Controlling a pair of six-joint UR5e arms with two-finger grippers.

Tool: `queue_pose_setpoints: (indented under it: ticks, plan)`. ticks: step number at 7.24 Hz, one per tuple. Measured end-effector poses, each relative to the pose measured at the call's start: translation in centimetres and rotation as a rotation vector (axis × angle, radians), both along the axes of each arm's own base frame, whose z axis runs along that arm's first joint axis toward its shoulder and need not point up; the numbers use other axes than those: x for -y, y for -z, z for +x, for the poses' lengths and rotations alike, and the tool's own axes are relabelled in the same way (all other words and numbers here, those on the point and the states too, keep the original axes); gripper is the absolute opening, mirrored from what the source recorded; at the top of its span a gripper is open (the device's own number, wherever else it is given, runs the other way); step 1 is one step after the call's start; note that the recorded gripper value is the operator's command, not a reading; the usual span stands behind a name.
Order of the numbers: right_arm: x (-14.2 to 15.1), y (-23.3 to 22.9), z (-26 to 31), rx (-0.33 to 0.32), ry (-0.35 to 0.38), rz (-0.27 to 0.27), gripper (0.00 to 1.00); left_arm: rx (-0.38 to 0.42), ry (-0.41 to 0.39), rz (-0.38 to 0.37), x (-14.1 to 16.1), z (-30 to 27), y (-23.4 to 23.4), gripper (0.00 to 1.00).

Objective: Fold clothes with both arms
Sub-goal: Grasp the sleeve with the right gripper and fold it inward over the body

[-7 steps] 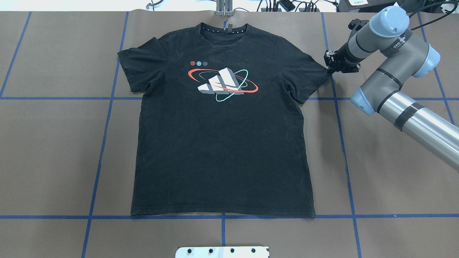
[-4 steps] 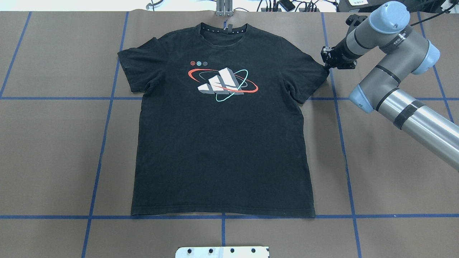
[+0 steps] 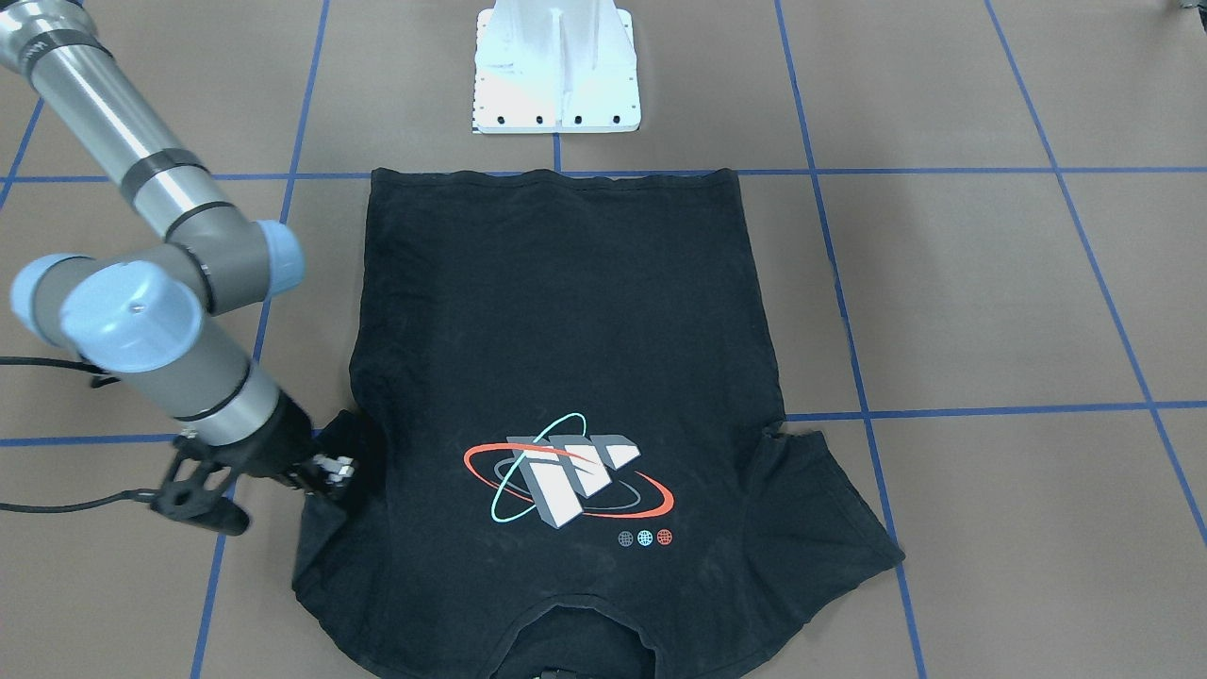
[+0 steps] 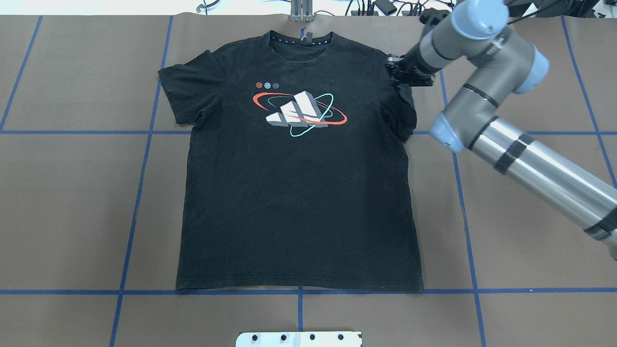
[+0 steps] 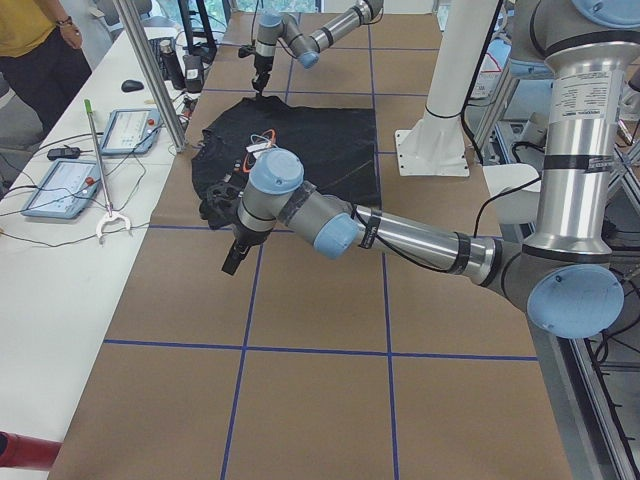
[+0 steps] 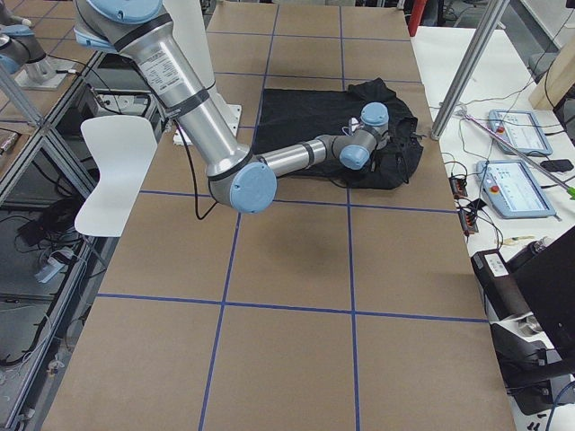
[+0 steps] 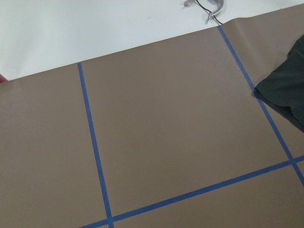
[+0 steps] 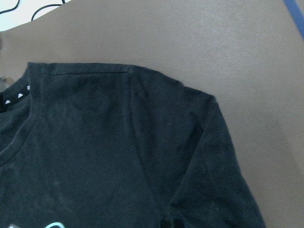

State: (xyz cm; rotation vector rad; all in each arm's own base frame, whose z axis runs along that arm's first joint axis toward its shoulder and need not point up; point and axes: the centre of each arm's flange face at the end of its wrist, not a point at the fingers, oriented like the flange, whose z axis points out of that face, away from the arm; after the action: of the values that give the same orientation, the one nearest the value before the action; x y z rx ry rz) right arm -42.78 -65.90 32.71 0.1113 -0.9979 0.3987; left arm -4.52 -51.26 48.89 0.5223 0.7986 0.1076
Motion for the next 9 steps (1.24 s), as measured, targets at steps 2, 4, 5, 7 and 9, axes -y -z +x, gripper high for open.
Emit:
queue_pose_setpoints:
  ticks: [2,4,5,7,9]
  plan:
    - [-0.6,5.4,-4.5,-0.056,-0.011,0.011,0.0,0.0,0.0,-0.004,0.0,0.0,-0.2,1.0]
    - [-0.7,6.4,-6.2,-0.077,-0.007,0.012,0.0,0.0,0.0,-0.004,0.0,0.0,-0.2,1.0]
    - [-0.8,6.5,-6.5,-0.08,-0.005,0.011,0.0,-0.001,0.0,-0.003,0.0,0.0,-0.1,1.0]
    - [-1.0,6.6,-6.9,-0.08,0.0,0.011,0.0,0.0,0.0,0.0,0.0,0.0,0.0,1.0]
    - [-1.1,6.5,-7.1,-0.082,0.0,0.009,0.0,-0.001,0.001,0.0,0.0,0.0,0.0,1.0]
